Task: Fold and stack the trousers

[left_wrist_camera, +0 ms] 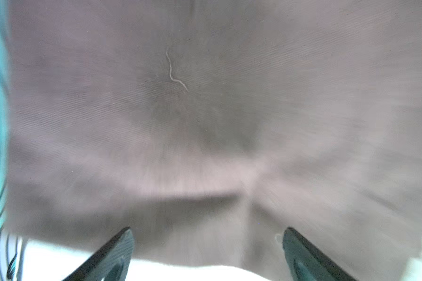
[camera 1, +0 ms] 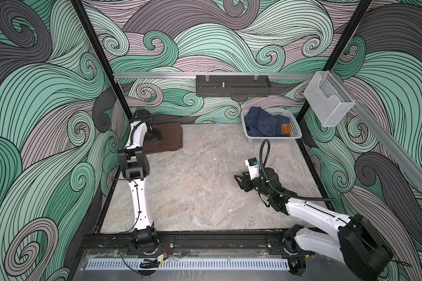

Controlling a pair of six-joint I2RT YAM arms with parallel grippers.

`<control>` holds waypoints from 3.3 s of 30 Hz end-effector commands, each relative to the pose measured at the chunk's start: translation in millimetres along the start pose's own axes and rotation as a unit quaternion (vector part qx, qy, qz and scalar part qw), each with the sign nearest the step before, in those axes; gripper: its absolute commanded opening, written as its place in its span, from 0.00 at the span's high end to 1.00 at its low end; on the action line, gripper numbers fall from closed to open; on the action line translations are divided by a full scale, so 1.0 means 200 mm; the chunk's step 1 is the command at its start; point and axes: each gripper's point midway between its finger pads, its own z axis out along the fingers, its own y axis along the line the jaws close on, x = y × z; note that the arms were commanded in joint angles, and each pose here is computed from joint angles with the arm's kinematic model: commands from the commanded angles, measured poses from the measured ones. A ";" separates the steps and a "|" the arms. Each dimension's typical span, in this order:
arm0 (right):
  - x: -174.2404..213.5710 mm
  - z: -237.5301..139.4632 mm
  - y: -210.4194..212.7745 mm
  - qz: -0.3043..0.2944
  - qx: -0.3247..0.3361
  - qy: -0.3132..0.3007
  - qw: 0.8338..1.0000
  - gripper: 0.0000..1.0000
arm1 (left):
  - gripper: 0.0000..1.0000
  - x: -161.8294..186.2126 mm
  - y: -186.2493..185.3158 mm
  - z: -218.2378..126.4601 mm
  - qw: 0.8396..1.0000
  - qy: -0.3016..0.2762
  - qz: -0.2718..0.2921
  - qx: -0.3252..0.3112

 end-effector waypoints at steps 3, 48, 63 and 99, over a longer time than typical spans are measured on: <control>-0.02 -0.03 -0.01 0.000 0.007 -0.022 1.000 0.41 | 0.01 -0.04 -0.12 -0.66 0.988 -0.117 -0.023 0.093; -0.18 -0.38 -1.20 -0.027 0.495 -0.141 0.857 0.00 | 0.01 0.96 0.49 -0.43 0.910 -0.325 -0.237 -0.100; -0.10 -0.25 -1.22 -0.012 0.389 -0.129 0.912 0.00 | 0.01 0.91 0.43 -0.36 0.905 -0.379 -0.174 -0.079; -0.12 -0.17 -1.22 -0.019 0.359 -0.095 0.929 0.00 | 0.01 0.75 0.02 -0.14 0.932 -0.361 0.037 0.003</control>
